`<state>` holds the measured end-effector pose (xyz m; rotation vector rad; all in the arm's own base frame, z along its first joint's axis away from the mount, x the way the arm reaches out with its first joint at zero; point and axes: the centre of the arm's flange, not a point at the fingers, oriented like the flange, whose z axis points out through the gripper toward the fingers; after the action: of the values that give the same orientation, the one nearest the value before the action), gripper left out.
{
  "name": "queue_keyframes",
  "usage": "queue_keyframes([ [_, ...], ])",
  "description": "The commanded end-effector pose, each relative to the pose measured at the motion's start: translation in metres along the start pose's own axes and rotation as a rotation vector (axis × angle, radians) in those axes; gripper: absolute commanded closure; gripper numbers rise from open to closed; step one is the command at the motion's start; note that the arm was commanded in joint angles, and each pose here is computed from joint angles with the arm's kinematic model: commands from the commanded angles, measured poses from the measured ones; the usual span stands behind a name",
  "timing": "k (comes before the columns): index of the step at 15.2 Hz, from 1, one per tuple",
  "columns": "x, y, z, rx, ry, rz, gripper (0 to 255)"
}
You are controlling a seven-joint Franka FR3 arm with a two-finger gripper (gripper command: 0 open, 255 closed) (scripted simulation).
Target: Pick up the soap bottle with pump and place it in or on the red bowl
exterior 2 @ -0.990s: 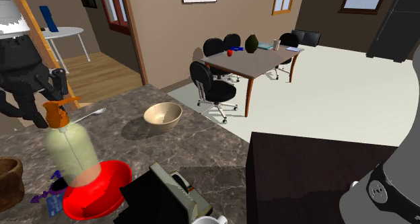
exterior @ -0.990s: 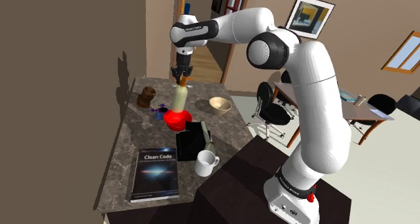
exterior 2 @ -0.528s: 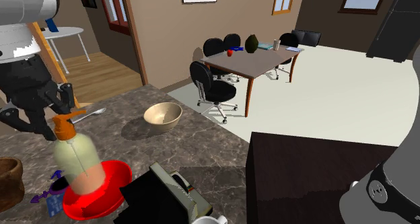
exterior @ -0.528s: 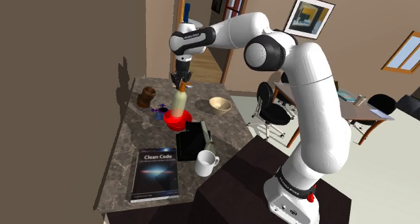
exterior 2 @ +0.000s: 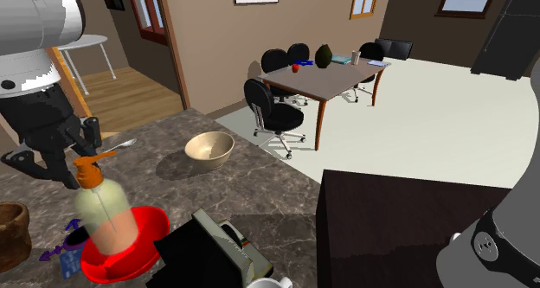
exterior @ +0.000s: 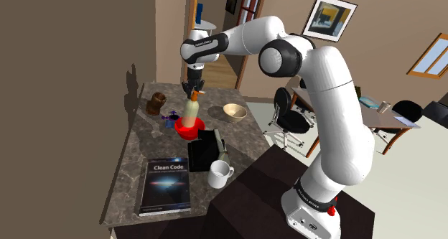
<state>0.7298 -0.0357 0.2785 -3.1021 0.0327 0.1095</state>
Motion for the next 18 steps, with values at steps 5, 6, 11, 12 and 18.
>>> queue_keyframes([
  [5,0.000,0.000,0.000,0.000,0.001,0.000,0],
  [6,0.000,0.000,0.000,0.000,0.001,0.000,0],
  [11,0.000,0.000,-0.027,0.000,0.001,0.000,0],
  [12,0.000,0.000,-0.040,0.000,0.001,0.000,0],
  [18,0.000,0.000,-0.050,0.000,0.001,0.000,0],
])
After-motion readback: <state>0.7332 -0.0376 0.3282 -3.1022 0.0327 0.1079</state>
